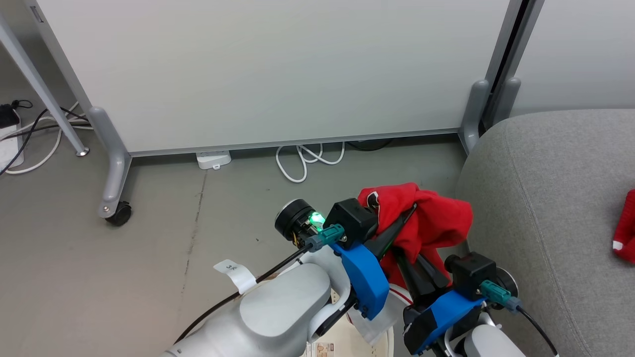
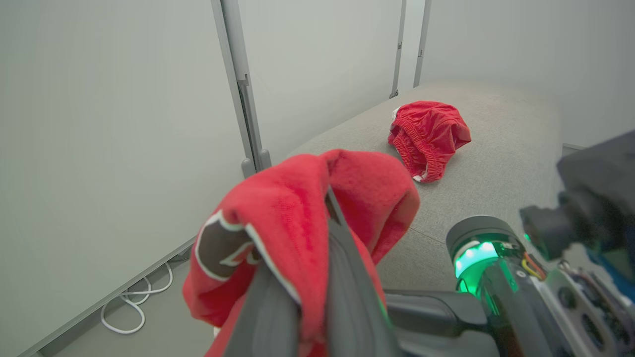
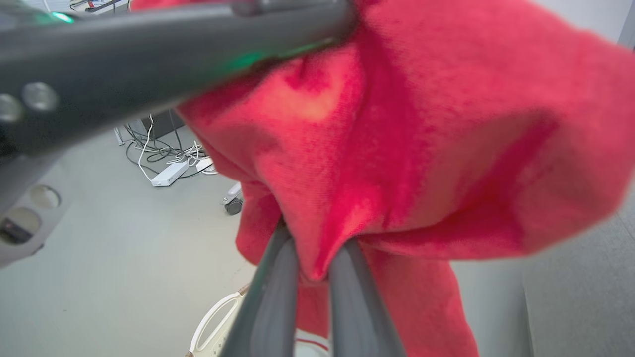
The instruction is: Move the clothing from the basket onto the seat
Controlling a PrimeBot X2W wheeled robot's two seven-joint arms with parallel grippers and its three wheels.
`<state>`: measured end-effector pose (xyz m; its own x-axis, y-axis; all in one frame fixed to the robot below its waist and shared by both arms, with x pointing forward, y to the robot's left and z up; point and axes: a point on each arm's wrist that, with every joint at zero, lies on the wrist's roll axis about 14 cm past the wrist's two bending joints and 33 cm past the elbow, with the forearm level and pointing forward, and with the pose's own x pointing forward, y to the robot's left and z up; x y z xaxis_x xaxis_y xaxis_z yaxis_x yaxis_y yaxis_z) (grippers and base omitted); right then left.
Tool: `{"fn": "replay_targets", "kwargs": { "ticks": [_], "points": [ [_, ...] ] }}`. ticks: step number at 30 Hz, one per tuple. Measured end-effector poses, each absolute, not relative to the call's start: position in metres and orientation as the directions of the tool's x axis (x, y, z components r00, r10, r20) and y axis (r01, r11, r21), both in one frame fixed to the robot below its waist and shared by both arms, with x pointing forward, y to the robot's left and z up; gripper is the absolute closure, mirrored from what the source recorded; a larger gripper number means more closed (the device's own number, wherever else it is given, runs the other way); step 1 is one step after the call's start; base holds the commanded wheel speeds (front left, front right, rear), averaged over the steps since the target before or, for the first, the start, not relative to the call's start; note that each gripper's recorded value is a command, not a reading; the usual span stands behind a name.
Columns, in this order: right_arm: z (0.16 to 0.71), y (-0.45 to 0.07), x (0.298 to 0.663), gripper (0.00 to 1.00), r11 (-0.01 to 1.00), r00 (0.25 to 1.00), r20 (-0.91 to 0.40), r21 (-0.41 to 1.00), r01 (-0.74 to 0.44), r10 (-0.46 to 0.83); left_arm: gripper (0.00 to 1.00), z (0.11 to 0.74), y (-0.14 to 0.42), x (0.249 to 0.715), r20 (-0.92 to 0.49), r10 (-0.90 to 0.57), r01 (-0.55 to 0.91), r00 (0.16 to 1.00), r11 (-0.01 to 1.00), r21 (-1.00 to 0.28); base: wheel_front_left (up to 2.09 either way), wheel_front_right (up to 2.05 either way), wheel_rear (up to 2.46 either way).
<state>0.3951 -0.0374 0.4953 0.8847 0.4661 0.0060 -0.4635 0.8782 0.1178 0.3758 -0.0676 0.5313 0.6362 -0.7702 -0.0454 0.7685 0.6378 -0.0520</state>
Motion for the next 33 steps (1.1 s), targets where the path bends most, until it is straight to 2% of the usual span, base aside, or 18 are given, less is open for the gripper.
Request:
{"fn": "replay_targets", "kwargs": {
  "ticks": [12, 13, 16, 18, 21, 22, 33],
  "points": [
    [0.4932, -0.0391, 0.3956, 1.00, 0.881, 0.886, 0.000, 0.110, -0.460, 0.463, 1.00, 0.5291, -0.0676, 0.3768, -0.052, -0.769, 0.768, 0.637, 0.639, -0.053, 0.00, 0.00, 0.00],
    [0.4932, -0.0390, 0.3956, 1.00, 0.881, 0.886, 0.000, 0.110, -0.461, 0.464, 0.93, 0.5291, -0.0676, 0.3769, -0.052, -0.769, 0.768, 0.637, 0.639, -0.053, 0.00, 0.00, 0.00],
    [0.4931, -0.0383, 0.3952, 1.00, 0.880, 0.885, 0.000, 0.109, -0.463, 0.466, 0.58, 0.5292, -0.0674, 0.3771, -0.052, -0.768, 0.766, 0.639, 0.641, -0.051, 0.00, 0.00, 0.00],
    [0.4930, -0.0380, 0.3950, 1.00, 0.879, 0.885, -0.001, 0.109, -0.464, 0.467, 0.47, 0.5295, -0.0677, 0.3770, -0.051, -0.768, 0.767, 0.638, 0.640, -0.048, 0.00, 0.00, 0.00],
    [0.4932, -0.0380, 0.3947, 1.00, 0.879, 0.884, 0.000, 0.109, -0.464, 0.467, 0.02, 0.5308, -0.0682, 0.3768, -0.047, -0.769, 0.768, 0.637, 0.639, -0.044, 0.00, 0.00, 0.00],
    [0.4934, -0.0381, 0.3946, 1.00, 0.879, 0.884, 0.000, 0.108, -0.464, 0.467, 0.00, 0.5312, -0.0682, 0.3767, -0.046, -0.769, 0.768, 0.637, 0.639, -0.043, 0.00, 0.00, 0.00],
    [0.4930, -0.0391, 0.3949, 1.00, 0.881, 0.886, -0.001, 0.109, -0.461, 0.464, 0.00, 0.5331, -0.0676, 0.3781, -0.040, -0.767, 0.766, 0.640, 0.642, -0.041, 0.00, 0.00, 0.00]
  ]
}}
